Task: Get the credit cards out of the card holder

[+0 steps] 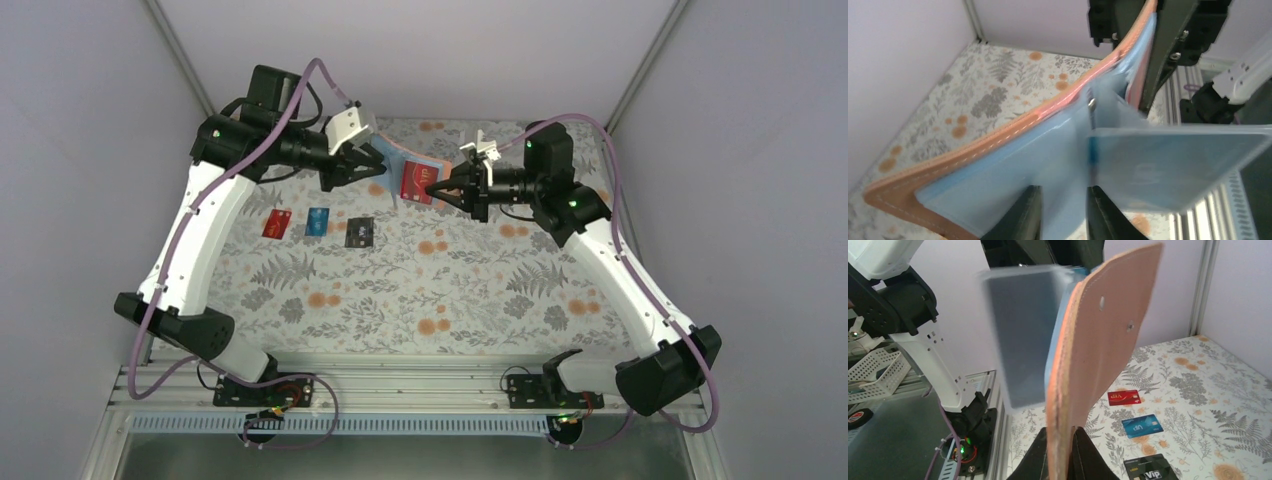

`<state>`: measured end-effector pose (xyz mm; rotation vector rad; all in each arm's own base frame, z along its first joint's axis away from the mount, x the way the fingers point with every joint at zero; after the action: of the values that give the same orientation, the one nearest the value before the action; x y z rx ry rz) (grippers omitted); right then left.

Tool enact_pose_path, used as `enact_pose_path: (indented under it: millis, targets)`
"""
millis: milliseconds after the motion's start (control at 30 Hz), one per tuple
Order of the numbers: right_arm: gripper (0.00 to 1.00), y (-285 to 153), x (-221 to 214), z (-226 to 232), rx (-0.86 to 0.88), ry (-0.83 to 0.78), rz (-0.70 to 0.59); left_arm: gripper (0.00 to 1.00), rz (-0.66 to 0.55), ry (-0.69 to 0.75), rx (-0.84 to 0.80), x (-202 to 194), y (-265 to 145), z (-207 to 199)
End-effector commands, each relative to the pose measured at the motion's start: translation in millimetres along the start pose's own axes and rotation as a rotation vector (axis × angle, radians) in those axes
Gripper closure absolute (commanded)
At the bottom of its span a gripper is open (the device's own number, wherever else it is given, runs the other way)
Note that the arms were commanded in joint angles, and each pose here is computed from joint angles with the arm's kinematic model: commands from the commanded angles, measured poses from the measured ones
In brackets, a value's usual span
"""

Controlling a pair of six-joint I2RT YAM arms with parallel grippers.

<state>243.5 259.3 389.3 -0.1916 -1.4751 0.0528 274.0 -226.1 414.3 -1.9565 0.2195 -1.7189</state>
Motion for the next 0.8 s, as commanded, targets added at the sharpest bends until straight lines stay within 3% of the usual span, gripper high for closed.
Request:
enact_pose_path:
  millis: [0,100,233,367,467,633,767]
  targets:
    - [0.96,-4.6,2.5,12.8,0.044,-0.014,-0.005,0.70,-0.101,0.071,-0.054,20.3,-9.7,-14.1]
    - [0.96,-6.1,4.6,13.9,0.041,-0.024,-0.011,0.47,-0.145,0.107,-0.115,25.2,-16.9,-30.5]
    - [0.96,-7.6,9.0,18.4,0.059,-0.040,-0.022,0.39,-0.182,0.132,-0.152,31.7,-28.9,-41.7]
    - [0.96,-9.0,13.5,19.9,0.058,-0.053,-0.026,0.38,-0.197,0.140,-0.161,31.4,-37.1,-45.8]
    - [0.96,-11.1,19.5,21.4,0.056,-0.068,-0.037,0.39,-0.188,0.069,-0.175,24.8,-29.8,-41.9]
    - [0.96,-11.1,25.0,21.4,0.063,-0.071,-0.046,0.56,-0.202,0.028,-0.227,23.9,-19.2,-45.0]
    - [0.96,-10.3,24.0,20.6,0.064,-0.066,-0.044,0.60,-0.204,0.040,-0.257,26.6,-18.0,-53.6]
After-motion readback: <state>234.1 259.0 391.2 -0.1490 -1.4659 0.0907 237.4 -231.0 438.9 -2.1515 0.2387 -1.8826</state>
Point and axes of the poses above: each gripper's point midway between its finger pads, its own y axis out along the fingers, its own z axis along the line the jaws close on, x = y × z, the point moved 2 cm from there along -y, back along the fingers, and after that the axes turned 4 degrees about -y, right-handed, at the moved point
